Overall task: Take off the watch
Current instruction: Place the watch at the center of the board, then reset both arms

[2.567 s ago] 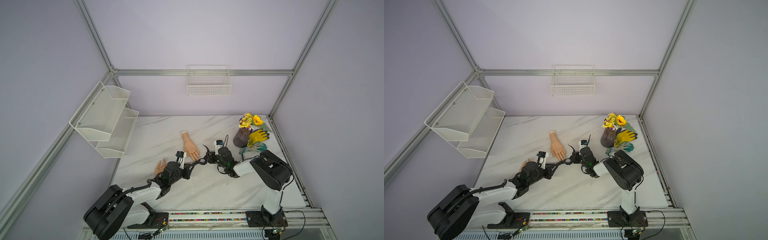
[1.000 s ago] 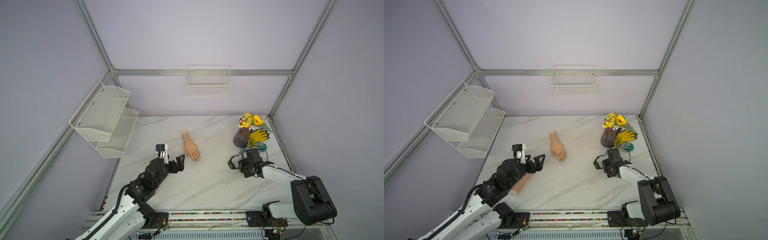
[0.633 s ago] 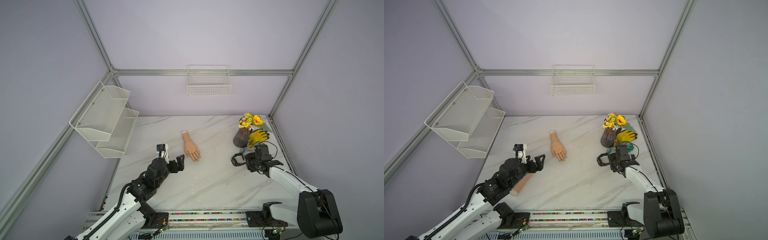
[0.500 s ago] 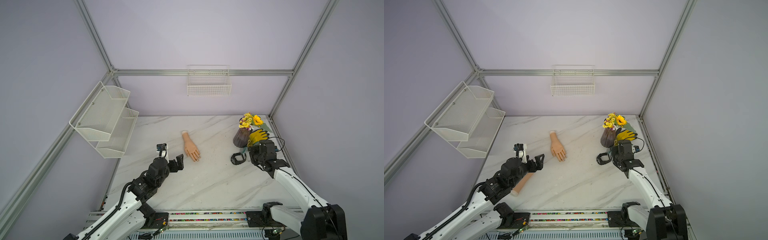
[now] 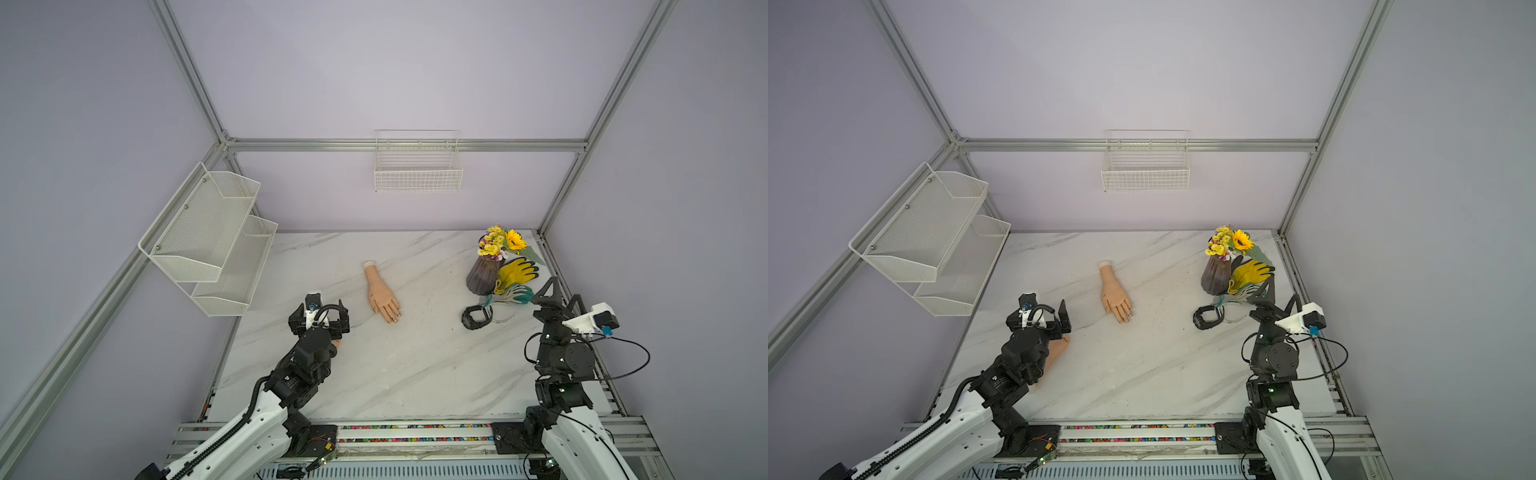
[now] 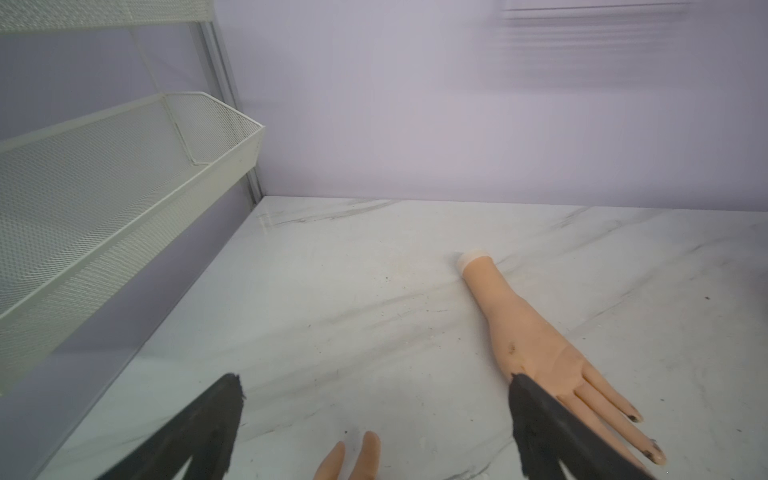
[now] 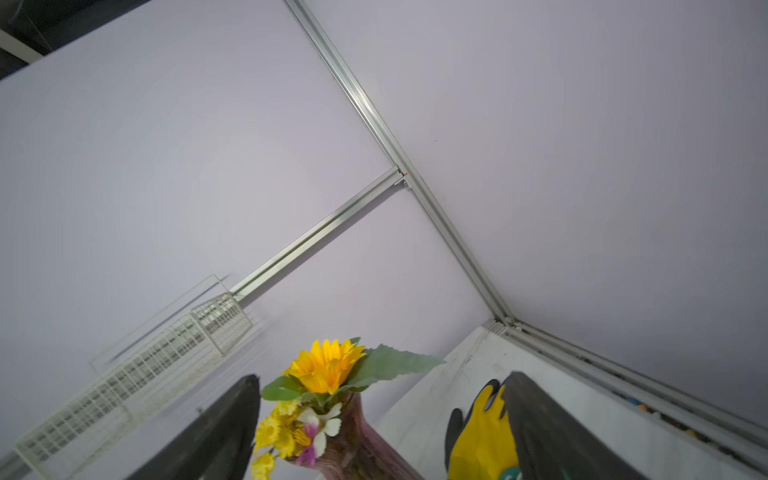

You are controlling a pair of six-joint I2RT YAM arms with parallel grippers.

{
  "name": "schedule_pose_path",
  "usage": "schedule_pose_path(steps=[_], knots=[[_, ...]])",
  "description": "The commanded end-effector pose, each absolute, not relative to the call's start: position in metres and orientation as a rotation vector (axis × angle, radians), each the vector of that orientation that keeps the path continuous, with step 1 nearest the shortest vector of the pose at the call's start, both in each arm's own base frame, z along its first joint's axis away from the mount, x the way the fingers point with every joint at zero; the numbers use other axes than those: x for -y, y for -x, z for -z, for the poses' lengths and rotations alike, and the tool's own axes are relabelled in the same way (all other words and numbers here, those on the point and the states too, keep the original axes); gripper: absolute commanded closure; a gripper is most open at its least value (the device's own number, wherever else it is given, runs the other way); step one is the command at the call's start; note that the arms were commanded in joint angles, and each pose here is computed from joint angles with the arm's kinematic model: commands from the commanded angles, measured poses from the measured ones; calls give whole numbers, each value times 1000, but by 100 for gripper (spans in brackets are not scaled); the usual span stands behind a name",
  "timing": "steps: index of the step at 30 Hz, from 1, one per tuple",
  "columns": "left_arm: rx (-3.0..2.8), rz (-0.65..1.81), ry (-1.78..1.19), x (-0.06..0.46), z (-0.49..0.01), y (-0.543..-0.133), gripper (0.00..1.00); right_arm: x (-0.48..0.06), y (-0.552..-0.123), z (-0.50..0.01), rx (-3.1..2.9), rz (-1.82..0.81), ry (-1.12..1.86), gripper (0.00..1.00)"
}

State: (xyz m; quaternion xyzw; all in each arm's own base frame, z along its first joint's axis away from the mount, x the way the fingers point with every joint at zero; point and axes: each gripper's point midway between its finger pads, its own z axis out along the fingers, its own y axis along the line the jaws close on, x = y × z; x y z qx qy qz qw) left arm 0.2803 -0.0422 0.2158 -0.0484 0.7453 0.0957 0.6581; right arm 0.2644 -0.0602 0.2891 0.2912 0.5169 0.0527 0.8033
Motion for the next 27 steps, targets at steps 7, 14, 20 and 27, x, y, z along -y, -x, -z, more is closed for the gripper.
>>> schedule_pose_path(steps=[7, 14, 20, 27], knots=[[-1565, -458, 210, -13, -218, -296, 0, 61, -294, -287, -1024, 47, -457, 3], [-1608, -408, 223, -36, -172, -323, 0, 47, -334, -272, -1035, 73, -291, 3], [-1654, -323, 164, -38, -158, -356, 0, 56, -369, -251, -1118, 62, -258, 2], [-1690, -168, 179, -49, -125, -383, 0, 65, -375, -248, -1139, 84, -318, 2]])
